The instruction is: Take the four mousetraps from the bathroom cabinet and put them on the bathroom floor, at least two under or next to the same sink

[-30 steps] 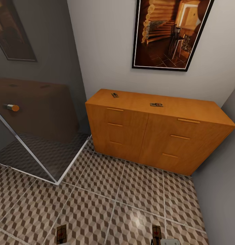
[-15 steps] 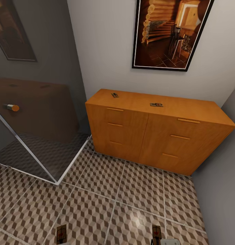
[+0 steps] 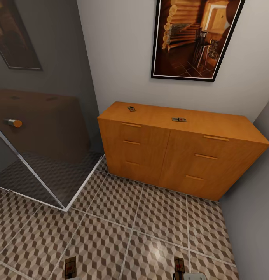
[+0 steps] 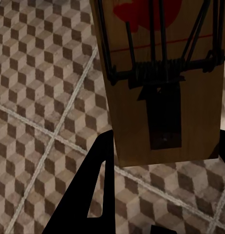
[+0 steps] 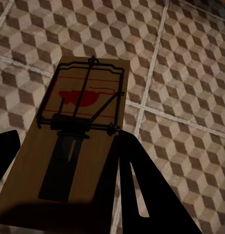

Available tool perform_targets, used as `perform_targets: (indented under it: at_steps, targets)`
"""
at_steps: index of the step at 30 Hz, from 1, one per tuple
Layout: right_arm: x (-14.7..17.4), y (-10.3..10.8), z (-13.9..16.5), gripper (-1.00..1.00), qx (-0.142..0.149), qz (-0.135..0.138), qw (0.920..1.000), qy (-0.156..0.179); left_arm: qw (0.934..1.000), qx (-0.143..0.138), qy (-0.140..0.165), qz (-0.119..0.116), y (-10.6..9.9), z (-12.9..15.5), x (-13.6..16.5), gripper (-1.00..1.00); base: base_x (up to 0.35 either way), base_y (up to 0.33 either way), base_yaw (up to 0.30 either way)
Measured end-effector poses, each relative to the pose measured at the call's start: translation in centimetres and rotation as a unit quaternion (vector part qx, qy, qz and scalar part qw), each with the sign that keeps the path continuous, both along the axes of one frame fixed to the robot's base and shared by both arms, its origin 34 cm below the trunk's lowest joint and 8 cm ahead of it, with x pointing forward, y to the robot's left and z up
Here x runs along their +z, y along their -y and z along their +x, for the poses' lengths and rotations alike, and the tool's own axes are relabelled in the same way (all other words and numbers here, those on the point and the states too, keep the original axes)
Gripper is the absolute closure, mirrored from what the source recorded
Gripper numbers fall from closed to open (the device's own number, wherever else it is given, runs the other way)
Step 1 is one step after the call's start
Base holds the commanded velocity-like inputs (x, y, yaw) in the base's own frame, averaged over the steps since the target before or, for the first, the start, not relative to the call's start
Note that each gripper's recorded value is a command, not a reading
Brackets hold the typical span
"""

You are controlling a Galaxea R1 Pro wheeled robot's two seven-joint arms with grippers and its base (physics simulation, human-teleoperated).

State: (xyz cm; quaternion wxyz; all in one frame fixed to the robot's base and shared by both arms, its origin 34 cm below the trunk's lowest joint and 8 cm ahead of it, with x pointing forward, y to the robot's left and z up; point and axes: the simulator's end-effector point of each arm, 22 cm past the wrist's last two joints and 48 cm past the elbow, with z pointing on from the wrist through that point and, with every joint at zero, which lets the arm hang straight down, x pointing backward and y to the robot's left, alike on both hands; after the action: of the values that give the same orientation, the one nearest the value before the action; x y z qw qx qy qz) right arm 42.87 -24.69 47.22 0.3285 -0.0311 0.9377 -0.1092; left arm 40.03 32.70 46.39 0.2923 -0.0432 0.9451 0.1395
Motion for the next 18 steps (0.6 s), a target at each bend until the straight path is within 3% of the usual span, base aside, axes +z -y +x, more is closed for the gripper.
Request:
perform_targets:
  at_steps: [18]
  targets:
    - [0.00, 0.00, 0.01, 1.00, 0.000, 0.000, 1.0000, 0.000, 1.0000, 0.000, 0.000, 0.000, 0.00, 0.02, 0.01, 1.00, 0.000, 0.000, 0.000]
